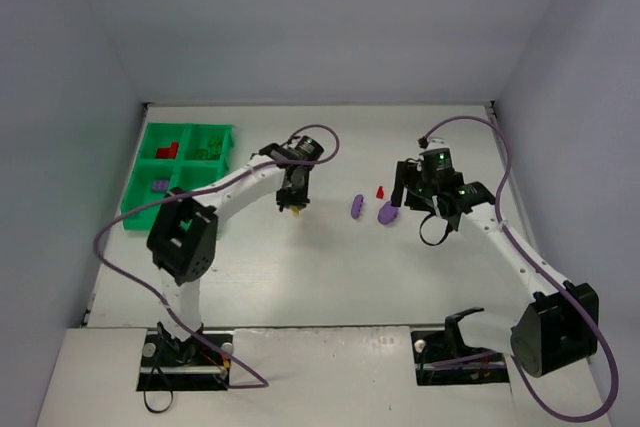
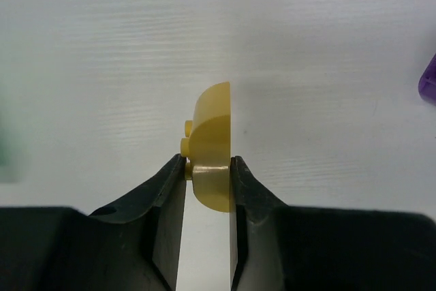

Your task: Sort the legos into containers by color

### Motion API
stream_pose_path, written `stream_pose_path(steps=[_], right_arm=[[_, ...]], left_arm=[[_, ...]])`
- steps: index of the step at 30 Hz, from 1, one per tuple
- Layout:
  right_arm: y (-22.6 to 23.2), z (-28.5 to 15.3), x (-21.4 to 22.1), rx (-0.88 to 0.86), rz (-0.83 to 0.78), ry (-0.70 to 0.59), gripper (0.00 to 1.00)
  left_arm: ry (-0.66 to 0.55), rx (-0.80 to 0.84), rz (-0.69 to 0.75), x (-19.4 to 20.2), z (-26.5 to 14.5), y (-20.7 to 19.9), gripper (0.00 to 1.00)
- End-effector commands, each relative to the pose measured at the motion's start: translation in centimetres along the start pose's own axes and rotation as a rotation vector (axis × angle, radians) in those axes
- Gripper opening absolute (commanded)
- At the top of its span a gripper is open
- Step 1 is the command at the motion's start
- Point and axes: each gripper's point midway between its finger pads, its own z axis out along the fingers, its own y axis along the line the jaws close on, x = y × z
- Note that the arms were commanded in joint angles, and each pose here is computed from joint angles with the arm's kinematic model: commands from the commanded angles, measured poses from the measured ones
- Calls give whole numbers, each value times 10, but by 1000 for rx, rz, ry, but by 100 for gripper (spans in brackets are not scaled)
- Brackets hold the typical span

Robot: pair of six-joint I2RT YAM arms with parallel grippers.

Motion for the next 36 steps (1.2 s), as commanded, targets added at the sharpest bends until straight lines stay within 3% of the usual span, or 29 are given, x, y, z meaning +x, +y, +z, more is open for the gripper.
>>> stream_pose_path(steps=[1,6,8,9,11,16,22,25,30,36], right_arm=[[4,-6,-7,-30,-13,-28,67],[6,-5,-6,-39,-23,-22,67],[6,-4,-3,-41,-25,-16,66],[6,-4,-3,-42,-23,-16,66],[6,-4,-2,-44,-26,-15,66],[5,-5,1,-48,-25,-15,66],[4,-10,2,-53,-24,-26,66],[3,-12,5,-54,-22,-27,66],[1,-15,3,-45,-21,-42,66],[-4,-14,3,-29,-14,-43,66]], left_arm=[[-197,-58,-56,-40,-83,62,0],[-226,-129,-153,-44,-101,156,0],[-221,-136,-162,-43,-105,178,4],[-206,-147,-197,-43,-103,196,11],[-171,-154,-200,-39,-95,209,18],[-85,-158,-257,-36,-61,236,22],[-45,-196,-278,-45,-49,252,55],[-71,-209,-280,-55,-56,255,60],[-183,-98,-220,-81,-83,220,61],[-291,178,63,-96,-106,81,61]])
